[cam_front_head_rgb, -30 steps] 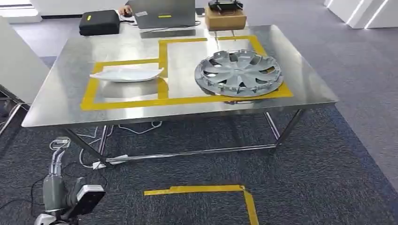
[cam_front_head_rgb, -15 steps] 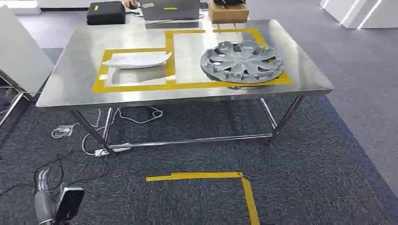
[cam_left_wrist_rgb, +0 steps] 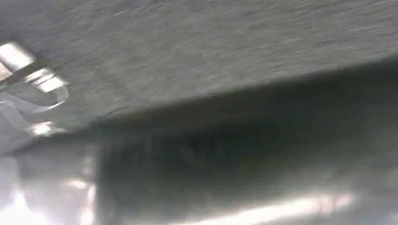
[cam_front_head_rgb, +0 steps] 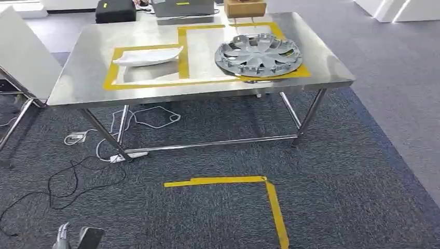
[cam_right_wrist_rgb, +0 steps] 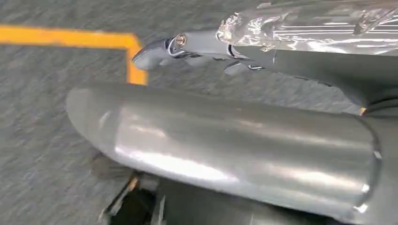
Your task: Take the parts from the cabinet and place them on the table.
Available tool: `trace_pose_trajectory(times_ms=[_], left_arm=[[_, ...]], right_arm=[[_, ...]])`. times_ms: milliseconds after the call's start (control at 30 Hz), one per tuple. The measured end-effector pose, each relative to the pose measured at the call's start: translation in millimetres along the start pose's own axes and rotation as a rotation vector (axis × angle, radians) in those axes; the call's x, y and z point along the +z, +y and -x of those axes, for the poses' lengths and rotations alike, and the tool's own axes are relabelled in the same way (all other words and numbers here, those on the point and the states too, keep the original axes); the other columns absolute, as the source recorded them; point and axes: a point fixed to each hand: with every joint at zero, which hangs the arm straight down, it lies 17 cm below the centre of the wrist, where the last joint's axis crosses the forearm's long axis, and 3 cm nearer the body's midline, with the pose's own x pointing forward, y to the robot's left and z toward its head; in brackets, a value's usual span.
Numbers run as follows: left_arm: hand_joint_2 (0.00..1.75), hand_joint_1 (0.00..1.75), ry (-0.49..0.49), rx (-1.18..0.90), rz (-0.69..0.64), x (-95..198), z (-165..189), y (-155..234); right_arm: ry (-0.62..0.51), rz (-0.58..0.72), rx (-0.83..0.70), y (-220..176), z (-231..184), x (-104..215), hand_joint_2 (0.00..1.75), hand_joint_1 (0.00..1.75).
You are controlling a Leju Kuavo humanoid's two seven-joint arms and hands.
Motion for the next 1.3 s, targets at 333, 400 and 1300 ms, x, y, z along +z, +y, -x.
trace_pose_trajectory(times_ms=[333, 400, 1300], left_arm=[[0.0, 0.0, 0.2, -0.038, 0.132, 32, 48, -37], [0.0, 0.0, 0.208, -0.037, 0.143, 35, 50, -40], [0.0, 0.0, 0.237, 0.331, 0.181, 53, 34, -73]], right_arm=[[-0.002, -0.014, 0.011, 7, -2, 0, 0.0, 0.0], [-0.002, -0.014, 0.011, 7, -2, 0, 0.0, 0.0], [-0.282, 0.025, -0.131, -6, -63, 1, 0.0, 0.0]])
